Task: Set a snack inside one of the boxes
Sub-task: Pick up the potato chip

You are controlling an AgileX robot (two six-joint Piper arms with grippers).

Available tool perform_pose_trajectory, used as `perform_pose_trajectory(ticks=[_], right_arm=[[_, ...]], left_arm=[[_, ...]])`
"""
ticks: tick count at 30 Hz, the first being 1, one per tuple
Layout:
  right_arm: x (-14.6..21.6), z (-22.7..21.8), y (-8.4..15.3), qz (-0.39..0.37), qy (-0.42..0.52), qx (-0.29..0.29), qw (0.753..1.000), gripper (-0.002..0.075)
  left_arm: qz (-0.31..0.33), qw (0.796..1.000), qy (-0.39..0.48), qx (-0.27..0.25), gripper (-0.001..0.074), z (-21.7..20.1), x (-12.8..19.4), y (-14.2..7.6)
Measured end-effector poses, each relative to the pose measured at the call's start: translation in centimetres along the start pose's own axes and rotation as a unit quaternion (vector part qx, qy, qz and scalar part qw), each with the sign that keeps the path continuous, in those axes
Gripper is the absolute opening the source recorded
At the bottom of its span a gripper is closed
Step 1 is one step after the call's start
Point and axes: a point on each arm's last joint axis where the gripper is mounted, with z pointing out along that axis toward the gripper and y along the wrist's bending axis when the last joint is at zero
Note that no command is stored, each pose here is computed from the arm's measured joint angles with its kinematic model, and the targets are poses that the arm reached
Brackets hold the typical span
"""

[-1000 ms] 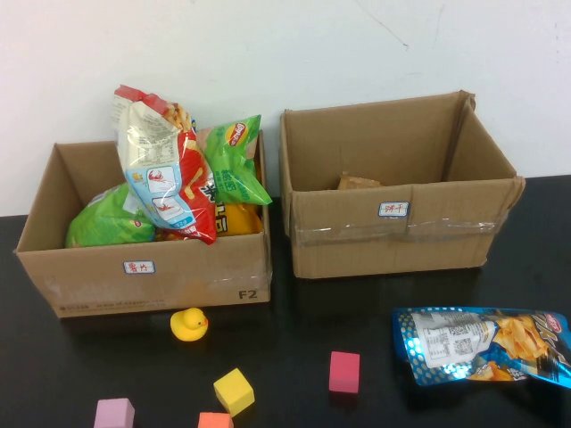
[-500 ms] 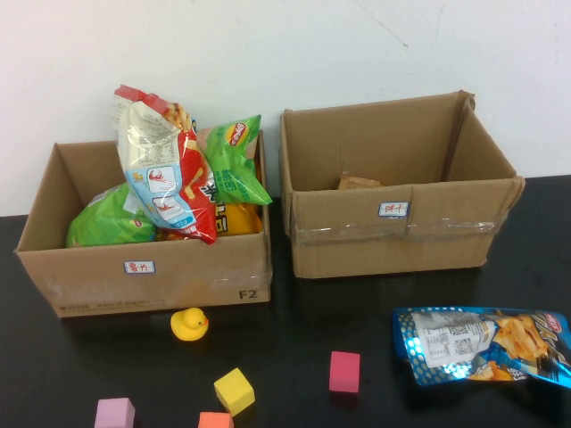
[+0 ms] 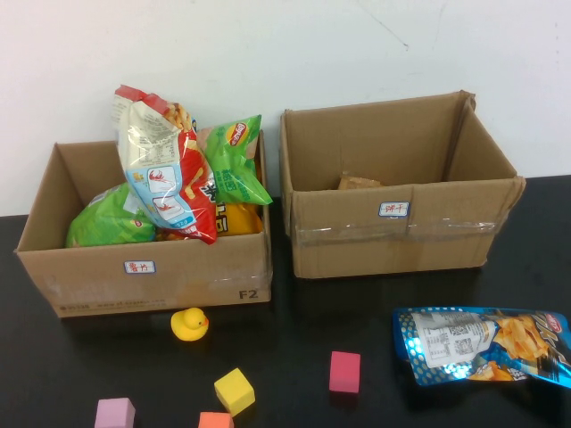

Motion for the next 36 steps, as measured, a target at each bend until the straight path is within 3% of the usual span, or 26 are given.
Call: perform_pose_trajectory(ticks=[6,10,17,24,27,30,33,36], right_arm=[[-1.9,2.3,0.0,-0.064,0.068,-0.027,0.995,-0.0001],[-3.5,4.6,0.9,-0.122,0.137,-0.109,0.977,-0.0001],[-5.7,8.6,3.4,-0.234,0.231,-0.272,0.904,-0.0001],[-6.1,13.6,8.1,-0.319,0.313,-0.418,0.791,0.0010],[-5.5,16.0,10.7,-0.361,0.330,-0.463,0.739,0.0111],[-4.5,18.2,13.0,-0.382,0.345,-0.488,0.705,0.0326],[-2.9,20.5,14.8,-0.388,0.363,-0.496,0.687,0.0562],[-1.0,22.6,16.3,-0.391,0.381,-0.496,0.675,0.0656]], left_arm=[[0.000,1.000,0.000,0.000,-0.0001,0.0,0.0,0.0],[0.000,1.000,0.000,0.000,-0.0001,0.0,0.0,0.0],[0.000,1.000,0.000,0.000,-0.0001,0.0,0.0,0.0],[0.001,1.000,0.000,0.000,-0.0001,0.0,0.0,0.0],[0.001,1.000,0.000,0.000,-0.0001,0.0,0.0,0.0],[0.001,1.000,0.000,0.000,-0.0001,0.0,0.0,0.0],[0.001,1.000,0.000,0.000,-0.0001,0.0,0.0,0.0],[0.001,1.000,0.000,0.000,-0.0001,0.0,0.0,0.0]])
